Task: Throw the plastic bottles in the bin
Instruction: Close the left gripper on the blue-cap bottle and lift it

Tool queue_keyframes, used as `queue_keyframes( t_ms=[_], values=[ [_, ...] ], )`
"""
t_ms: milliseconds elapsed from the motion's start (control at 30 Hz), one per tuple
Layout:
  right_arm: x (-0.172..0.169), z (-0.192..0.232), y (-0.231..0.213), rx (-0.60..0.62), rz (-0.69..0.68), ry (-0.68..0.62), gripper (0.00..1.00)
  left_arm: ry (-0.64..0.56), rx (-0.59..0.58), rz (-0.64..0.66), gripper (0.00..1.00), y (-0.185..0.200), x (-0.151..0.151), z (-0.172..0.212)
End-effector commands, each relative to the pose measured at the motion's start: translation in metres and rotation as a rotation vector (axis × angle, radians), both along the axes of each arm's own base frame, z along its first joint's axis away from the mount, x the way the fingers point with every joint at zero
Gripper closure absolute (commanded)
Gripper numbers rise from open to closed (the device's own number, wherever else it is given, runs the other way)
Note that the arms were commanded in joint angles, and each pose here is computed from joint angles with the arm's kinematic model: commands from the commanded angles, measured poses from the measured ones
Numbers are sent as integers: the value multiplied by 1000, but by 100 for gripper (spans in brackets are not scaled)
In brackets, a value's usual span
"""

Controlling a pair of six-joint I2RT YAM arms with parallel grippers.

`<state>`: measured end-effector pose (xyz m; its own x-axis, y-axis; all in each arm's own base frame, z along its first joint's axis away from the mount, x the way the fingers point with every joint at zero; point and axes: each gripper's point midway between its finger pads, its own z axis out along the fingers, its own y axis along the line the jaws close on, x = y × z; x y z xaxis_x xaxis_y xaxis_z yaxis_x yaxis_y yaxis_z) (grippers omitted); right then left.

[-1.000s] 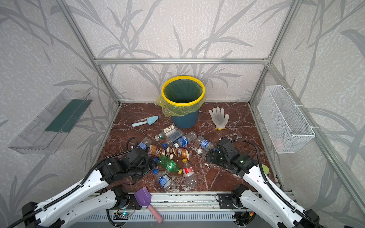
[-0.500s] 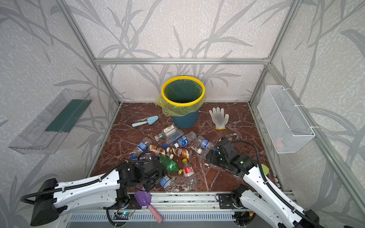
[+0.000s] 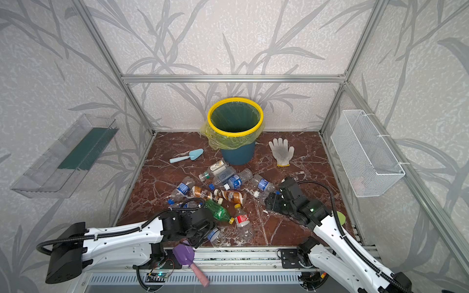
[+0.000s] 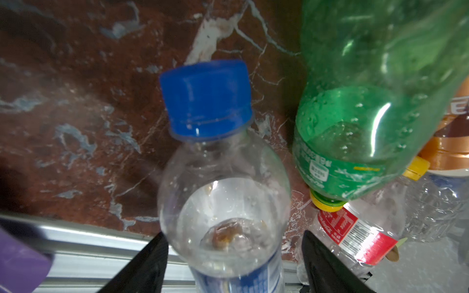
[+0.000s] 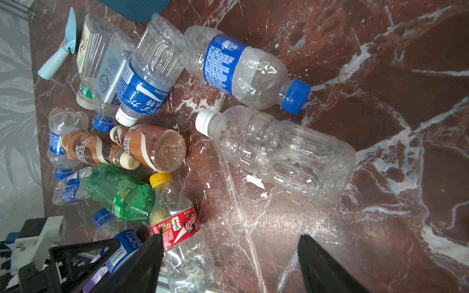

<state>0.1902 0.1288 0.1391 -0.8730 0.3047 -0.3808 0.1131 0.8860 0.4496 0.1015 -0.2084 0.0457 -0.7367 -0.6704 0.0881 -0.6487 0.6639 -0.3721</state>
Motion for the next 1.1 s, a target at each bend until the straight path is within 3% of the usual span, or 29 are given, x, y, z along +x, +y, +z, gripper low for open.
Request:
queue_keyframes(
  t_ms=[0, 667, 1067],
  values=[
    [-4, -5, -4, -26, 9, 2, 17, 26, -4, 49, 17, -2, -1, -5],
    [-6, -10, -9, -39, -3, -1, 21, 18, 70, 61, 30, 17, -1, -20],
    [-4, -11, -6, -29, 1, -4, 25, -19, 82, 78, 49, 35, 4, -17]
  ],
)
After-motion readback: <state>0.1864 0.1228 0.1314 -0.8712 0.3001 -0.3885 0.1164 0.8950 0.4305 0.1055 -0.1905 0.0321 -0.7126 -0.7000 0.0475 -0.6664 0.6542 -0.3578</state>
